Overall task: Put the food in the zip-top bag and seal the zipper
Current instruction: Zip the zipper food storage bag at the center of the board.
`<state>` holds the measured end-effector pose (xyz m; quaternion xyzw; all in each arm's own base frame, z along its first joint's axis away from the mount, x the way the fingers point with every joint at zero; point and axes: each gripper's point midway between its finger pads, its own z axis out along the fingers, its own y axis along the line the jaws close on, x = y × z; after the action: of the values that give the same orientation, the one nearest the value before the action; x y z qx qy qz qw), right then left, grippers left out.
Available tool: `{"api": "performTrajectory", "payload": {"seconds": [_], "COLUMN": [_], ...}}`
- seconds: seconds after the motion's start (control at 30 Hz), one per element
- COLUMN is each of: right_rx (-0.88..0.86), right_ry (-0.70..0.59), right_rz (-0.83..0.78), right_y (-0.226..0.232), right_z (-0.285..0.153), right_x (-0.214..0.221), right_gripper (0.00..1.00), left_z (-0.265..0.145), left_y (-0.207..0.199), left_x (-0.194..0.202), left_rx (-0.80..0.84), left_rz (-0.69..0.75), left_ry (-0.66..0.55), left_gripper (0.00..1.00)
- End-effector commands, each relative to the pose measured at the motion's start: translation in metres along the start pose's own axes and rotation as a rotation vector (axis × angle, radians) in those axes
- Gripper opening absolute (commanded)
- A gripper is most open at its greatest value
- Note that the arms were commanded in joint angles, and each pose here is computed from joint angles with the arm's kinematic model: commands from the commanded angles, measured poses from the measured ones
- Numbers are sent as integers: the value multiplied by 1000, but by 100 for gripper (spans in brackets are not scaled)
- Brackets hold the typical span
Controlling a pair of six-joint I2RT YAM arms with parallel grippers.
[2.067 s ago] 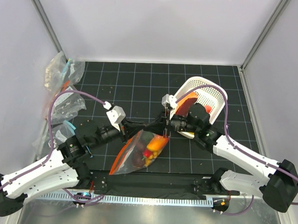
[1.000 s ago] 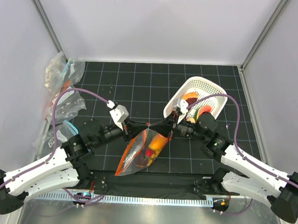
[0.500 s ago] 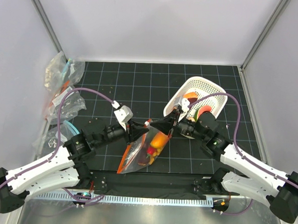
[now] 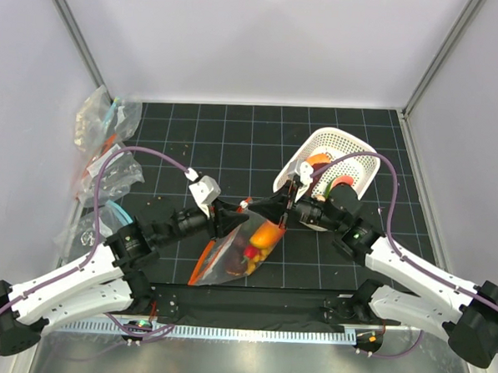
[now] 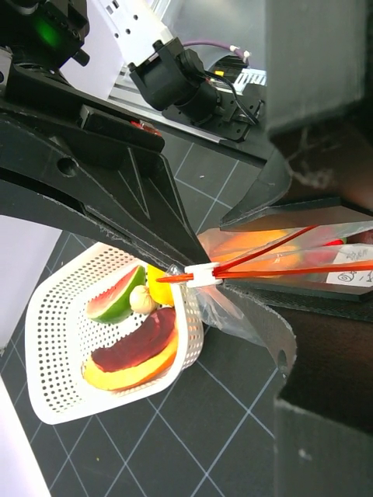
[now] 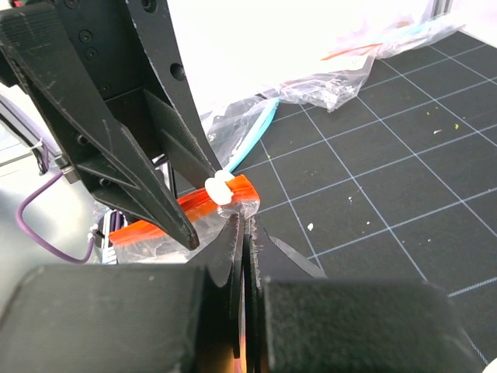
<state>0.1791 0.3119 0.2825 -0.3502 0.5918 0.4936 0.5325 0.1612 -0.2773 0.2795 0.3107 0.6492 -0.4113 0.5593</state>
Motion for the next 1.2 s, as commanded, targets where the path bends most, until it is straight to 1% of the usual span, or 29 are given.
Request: {"api": "performTrajectory", "payload": {"seconds": [0.0,0.13,0.27,0.3,0.4,0.6,0.73,0.93,1.03,1.17], "right_rx": [-63,-67,-76,-75,-71,-83,-91,-96,-108,-125], "right_ry": [-80,-78,-67,-70,-69,-64,-61,-58,-51,-37], "right_rz": [-63,-66,-61,-63,-63,-64,-63,-61,-57,-52], "right_y": [14,15,16,16,15,17,19,19,21,23], "right_z": [4,4,6,5,6,6,7,7,9,12], "right_x": [-35,-34,-32,-33,-32,-30,-30,-29,-28,-25], "right_gripper": [1,1,1,1,1,1,1,1,1,1], "left_z": [0,2,0,-1,-4,-7,-9,-9,-7,-6], "left_y": [-4,-2,-3,-2,3,7,14,11,8,7], "left_x": [-19,-17,-19,-20,-21,-22,-24,-25,-25,-24], "left_rx": [19,7,13,7,-22,-50,-98,-75,-57,-48], "left_rz": [17,17,14,17,21,14,-5,3,10,16], "left_ry": [-70,-66,-72,-76,-87,-97,-99,-116,-108,-106], "left_gripper": [32,32,36,39,42,46,46,45,41,38]}}
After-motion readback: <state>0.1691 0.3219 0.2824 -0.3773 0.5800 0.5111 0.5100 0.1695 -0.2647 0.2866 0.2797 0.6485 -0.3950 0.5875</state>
